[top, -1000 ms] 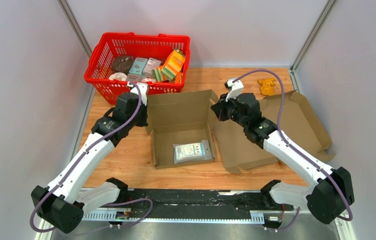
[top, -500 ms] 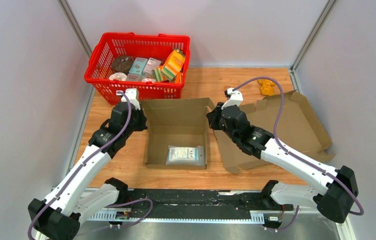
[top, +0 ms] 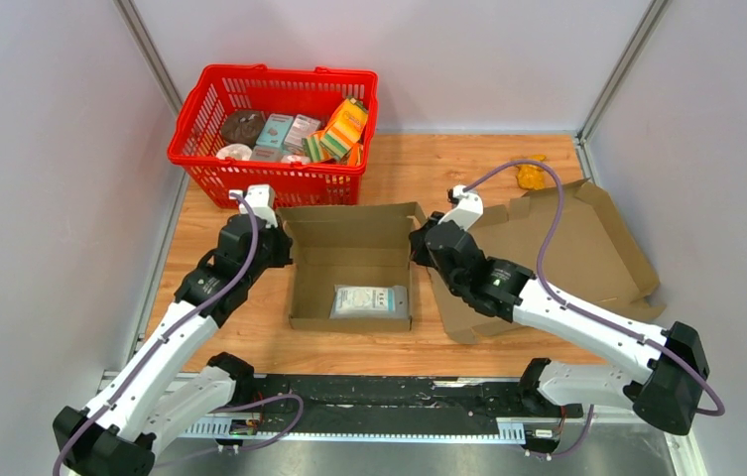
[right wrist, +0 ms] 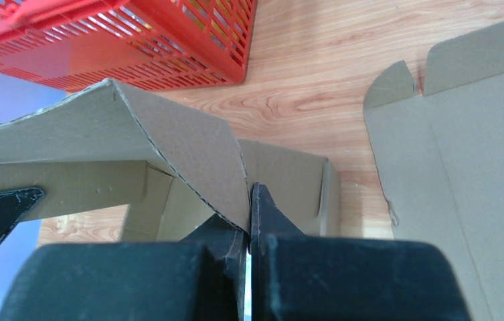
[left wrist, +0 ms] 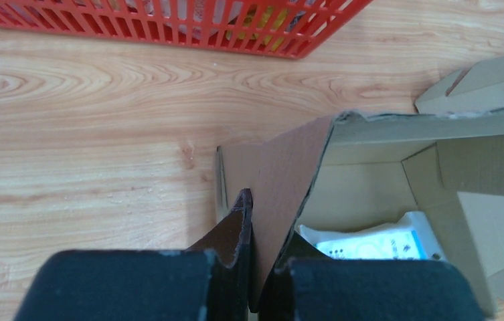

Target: Fold the paper box

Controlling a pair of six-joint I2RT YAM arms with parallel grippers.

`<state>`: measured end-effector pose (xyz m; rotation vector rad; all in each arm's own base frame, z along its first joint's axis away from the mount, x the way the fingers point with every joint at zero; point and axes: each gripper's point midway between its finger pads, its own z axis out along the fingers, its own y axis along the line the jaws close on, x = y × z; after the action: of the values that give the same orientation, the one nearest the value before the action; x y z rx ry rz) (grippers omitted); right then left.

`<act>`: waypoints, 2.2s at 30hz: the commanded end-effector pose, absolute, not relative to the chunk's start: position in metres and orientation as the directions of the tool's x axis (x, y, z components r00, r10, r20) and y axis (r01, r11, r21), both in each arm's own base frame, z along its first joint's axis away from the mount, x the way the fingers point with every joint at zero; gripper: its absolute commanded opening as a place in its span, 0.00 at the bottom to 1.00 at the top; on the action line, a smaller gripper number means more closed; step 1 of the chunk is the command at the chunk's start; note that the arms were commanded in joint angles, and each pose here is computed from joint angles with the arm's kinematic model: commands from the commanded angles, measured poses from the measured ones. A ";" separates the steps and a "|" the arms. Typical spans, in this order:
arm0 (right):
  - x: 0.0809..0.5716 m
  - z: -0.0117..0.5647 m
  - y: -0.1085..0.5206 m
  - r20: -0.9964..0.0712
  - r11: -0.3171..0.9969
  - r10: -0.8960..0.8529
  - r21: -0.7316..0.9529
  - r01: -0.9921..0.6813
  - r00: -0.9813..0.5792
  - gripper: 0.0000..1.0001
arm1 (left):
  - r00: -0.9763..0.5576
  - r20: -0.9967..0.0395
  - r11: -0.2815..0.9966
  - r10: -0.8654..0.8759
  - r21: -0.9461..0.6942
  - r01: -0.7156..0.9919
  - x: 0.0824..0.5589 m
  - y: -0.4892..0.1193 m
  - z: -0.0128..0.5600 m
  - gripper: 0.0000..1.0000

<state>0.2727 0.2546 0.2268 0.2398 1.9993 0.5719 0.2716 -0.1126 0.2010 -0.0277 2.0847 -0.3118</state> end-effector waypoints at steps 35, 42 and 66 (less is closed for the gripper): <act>0.197 0.277 0.275 -0.969 0.698 -0.145 0.044 -0.714 -0.201 0.88 | -0.601 -0.792 0.942 -0.107 -0.275 0.195 0.218 -0.116 0.149 0.01; 0.190 0.265 0.330 -0.950 0.504 -0.283 -0.032 -0.863 -0.130 0.72 | -0.590 -0.798 0.938 -0.122 -0.287 0.194 0.212 -0.113 0.151 0.08; 0.122 0.165 0.356 -0.851 0.293 -0.416 0.209 -0.933 -0.321 0.60 | -0.424 -0.816 0.766 -0.393 -0.546 0.339 0.094 -0.087 0.304 0.43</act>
<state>0.1453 0.3437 0.1659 -1.1982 1.8762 0.8356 0.1113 -0.0896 0.2816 -0.0611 1.8802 -0.7643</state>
